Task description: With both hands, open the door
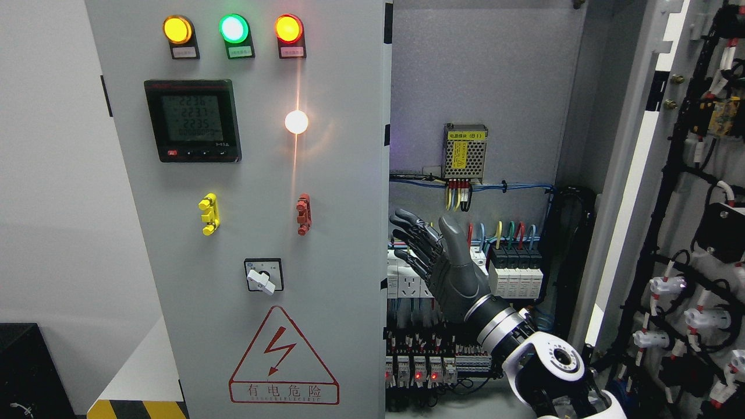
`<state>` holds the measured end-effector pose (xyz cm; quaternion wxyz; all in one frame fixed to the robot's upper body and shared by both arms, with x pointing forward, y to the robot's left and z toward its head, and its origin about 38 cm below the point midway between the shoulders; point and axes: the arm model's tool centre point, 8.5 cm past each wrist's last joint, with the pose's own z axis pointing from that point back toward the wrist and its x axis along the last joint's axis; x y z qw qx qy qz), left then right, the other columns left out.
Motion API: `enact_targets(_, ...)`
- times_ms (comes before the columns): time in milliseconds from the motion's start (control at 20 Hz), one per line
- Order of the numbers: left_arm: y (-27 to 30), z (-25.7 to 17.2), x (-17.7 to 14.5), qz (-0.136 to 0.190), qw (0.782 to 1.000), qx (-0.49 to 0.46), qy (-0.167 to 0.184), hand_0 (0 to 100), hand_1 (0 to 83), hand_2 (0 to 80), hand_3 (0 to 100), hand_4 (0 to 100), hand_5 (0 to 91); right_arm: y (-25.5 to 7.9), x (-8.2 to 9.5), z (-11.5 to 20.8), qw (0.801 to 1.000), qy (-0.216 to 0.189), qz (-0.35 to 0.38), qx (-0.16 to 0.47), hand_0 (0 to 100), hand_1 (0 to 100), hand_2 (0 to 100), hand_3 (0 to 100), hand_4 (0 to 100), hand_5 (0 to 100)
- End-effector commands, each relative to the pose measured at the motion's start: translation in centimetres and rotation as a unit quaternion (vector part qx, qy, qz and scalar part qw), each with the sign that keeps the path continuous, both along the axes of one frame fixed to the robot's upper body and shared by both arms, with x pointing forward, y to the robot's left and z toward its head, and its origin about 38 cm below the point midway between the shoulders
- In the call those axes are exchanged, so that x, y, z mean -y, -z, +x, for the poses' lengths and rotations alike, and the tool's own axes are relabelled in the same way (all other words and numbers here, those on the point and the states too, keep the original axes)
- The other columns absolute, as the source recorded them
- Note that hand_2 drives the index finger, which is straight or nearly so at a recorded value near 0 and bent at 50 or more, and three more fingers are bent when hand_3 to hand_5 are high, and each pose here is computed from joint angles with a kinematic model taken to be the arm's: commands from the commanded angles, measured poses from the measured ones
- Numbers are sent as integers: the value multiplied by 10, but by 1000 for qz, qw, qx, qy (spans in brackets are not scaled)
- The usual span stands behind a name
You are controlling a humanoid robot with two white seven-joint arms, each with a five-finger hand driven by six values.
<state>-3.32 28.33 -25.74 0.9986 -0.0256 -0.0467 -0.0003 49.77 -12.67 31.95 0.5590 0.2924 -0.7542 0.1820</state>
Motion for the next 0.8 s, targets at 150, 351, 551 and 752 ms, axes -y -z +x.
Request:
enact_targets(150, 1, 8, 2, -2, 1000, 11, 1, 0, 0, 0, 0, 0, 0, -3, -1, 1, 1000, -20, 13, -18, 0, 0, 0, 0, 0, 0)
enact_targets(351, 1, 8, 2, -2, 1000, 12, 1, 0, 0, 0, 0, 0, 0, -6, -2, 1, 1000, -25, 12, -15, 0, 0, 0, 0, 0, 0)
enact_targets(551, 1, 8, 2, -3, 1000, 13, 2, 0, 0, 0, 0, 0, 0, -10, -5, 0, 999, -52, 5, -7, 0, 0, 0, 0, 0, 0)
enact_targets(752, 1, 8, 2, -3, 1000, 13, 2, 0, 0, 0, 0, 0, 0, -10, -5, 4, 999, -51, 4, -10, 0, 0, 0, 0, 0, 0)
